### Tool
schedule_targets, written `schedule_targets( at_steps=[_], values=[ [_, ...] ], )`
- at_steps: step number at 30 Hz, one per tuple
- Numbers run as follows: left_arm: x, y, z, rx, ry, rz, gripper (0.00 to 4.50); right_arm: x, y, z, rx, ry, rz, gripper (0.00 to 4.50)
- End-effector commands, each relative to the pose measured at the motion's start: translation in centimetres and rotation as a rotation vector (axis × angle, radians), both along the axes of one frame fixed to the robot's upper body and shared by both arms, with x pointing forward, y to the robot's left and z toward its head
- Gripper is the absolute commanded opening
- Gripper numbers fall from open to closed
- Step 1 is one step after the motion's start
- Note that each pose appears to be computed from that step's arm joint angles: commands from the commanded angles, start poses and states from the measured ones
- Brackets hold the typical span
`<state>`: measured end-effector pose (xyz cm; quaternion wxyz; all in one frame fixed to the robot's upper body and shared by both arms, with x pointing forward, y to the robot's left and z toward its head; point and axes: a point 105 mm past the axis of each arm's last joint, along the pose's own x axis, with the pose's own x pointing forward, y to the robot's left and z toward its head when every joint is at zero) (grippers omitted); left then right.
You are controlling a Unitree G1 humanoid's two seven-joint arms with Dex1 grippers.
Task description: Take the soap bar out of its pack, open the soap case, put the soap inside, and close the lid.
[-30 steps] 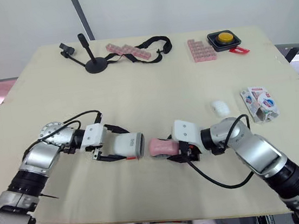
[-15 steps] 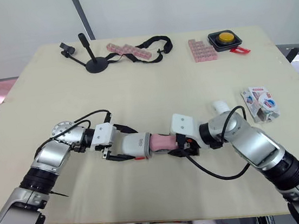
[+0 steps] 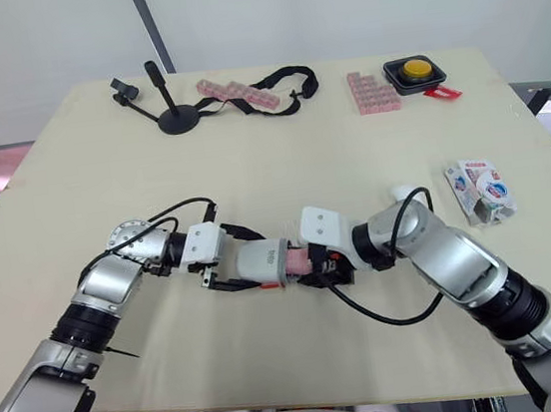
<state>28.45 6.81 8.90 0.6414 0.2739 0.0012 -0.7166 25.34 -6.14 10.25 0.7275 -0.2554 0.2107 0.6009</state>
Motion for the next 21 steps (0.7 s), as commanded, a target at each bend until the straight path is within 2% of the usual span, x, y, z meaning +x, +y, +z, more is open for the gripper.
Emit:
schedule_targets(
  at_steps=[1, 8, 10, 13, 21],
  values=[
    [0.2, -0.6, 0.6, -0.003, -0.036, -0.007, 3.47, 0.2, 1.0, 1.5, 0.025, -0.058, 0.035, 2.8],
    [0.3, -0.9, 0.6, -0.009, -0.037, -0.006, 3.47, 0.0, 1.4, 1.9, 0.043, -0.043, 0.03, 2.8],
    [0.3, -0.9, 0.6, -0.01, -0.036, -0.005, 3.47, -0.2, 1.4, 2.0, 0.048, -0.035, 0.035, 3.65],
    [0.3, -0.9, 0.6, -0.01, -0.034, -0.003, 3.47, -0.3, 1.2, 2.1, 0.055, -0.028, 0.032, 4.47],
    [0.3, -1.0, 0.4, -0.01, -0.029, 0.001, 3.47, -0.3, 0.0, 2.4, 0.058, -0.047, 0.006, 4.47]
  ],
)
